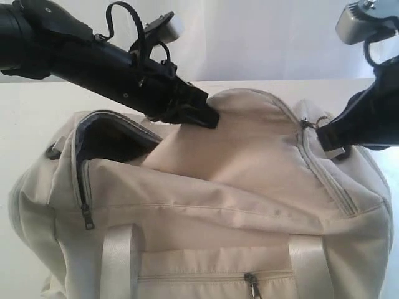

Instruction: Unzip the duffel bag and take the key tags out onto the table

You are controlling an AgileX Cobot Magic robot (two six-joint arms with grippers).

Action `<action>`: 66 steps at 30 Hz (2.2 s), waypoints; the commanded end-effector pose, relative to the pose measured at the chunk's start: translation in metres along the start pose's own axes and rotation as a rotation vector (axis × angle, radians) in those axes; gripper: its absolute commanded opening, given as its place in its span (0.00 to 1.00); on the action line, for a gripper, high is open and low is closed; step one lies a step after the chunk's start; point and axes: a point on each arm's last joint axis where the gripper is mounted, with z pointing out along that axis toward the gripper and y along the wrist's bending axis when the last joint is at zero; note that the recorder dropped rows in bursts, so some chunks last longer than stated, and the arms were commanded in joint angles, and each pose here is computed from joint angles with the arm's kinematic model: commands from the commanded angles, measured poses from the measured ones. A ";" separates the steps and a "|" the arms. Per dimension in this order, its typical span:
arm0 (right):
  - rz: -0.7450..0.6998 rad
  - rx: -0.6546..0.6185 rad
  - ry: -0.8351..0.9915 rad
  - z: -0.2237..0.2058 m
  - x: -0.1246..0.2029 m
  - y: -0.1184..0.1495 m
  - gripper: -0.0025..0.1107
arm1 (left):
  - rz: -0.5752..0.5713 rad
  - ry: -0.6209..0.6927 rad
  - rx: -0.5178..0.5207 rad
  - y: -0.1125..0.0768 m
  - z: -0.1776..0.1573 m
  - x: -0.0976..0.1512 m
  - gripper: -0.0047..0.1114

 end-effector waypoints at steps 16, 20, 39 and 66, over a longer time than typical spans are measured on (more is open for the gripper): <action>0.007 -0.115 0.180 0.006 0.030 0.010 0.02 | -0.139 -0.092 -0.126 0.023 0.009 -0.004 0.04; -0.005 -0.110 0.136 -0.011 0.040 0.013 0.02 | -0.168 -0.053 -0.122 0.034 0.018 0.003 0.04; 0.035 -0.019 -0.032 0.003 0.047 0.006 0.02 | 0.056 0.224 0.178 0.004 0.008 0.014 0.04; 0.006 -0.070 0.130 -0.015 0.071 0.014 0.02 | 0.152 0.336 -0.182 0.010 -0.027 0.016 0.04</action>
